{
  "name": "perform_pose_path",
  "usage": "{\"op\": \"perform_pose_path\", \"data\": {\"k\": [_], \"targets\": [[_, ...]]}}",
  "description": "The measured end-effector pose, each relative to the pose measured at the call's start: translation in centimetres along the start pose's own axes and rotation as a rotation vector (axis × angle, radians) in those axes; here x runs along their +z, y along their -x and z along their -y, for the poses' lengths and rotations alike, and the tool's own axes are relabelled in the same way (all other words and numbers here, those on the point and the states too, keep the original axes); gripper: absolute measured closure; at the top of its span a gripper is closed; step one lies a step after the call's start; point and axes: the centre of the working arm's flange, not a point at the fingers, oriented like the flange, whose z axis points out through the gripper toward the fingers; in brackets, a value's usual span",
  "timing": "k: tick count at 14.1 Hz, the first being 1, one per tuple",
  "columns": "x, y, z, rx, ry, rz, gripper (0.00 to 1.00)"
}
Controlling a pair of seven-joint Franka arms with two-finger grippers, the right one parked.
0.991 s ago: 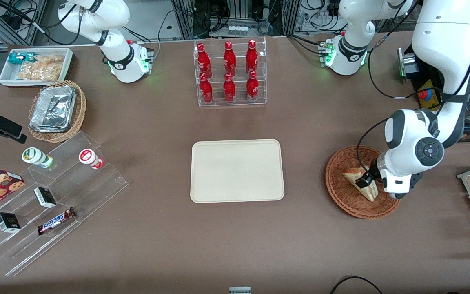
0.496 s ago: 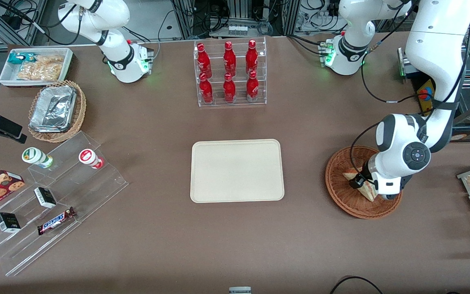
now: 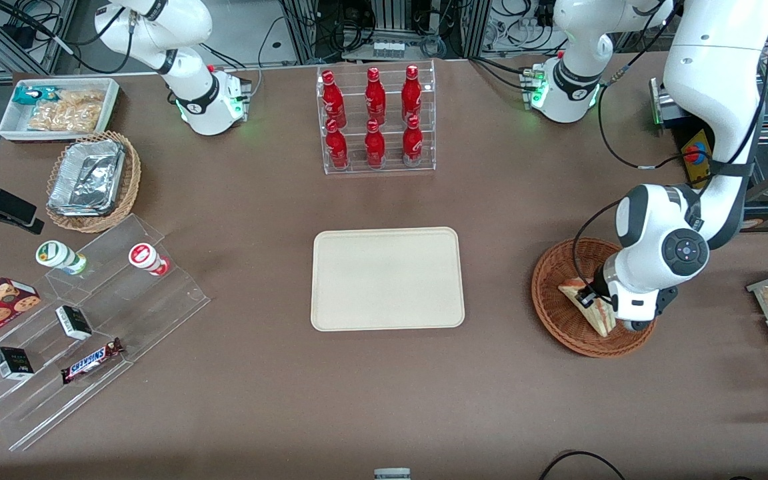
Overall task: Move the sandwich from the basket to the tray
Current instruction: 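Lift the sandwich and carry it over the cream tray, then lower the sandwich onto the tray and open the left gripper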
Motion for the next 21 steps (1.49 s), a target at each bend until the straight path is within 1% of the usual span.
{"op": "perform_pose_path", "data": {"k": [2,3,4,6,7,9,11,13,16,17,18,19,21], "targets": [[-2.4,1.6,-2.0,0.069,0.021,-0.017,0.82],[-3.7,3.4,-3.8,0.112,0.027,-0.015,0.85],[-4.8,6.0,-6.0,0.165,0.022,-0.002,0.85],[-6.2,12.0,-10.1,0.282,-0.008,0.027,0.84],[-6.4,15.2,-12.0,0.34,-0.016,0.03,0.84],[-6.3,21.1,-15.3,0.439,-0.018,0.027,0.84],[-5.6,24.9,-17.8,0.507,-0.015,0.031,0.84],[-4.2,27.6,-20.6,0.558,-0.008,0.045,0.83],[-0.8,30.3,-24.5,0.592,-0.001,0.072,0.83],[0.2,31.1,-25.6,0.595,-0.004,0.067,0.81],[1.1,31.7,-26.5,0.594,-0.01,0.055,0.8],[1.8,32.2,-27.2,0.589,-0.016,0.042,0.76],[2.9,33.3,-28.4,0.58,-0.016,0.033,0.76]]}}
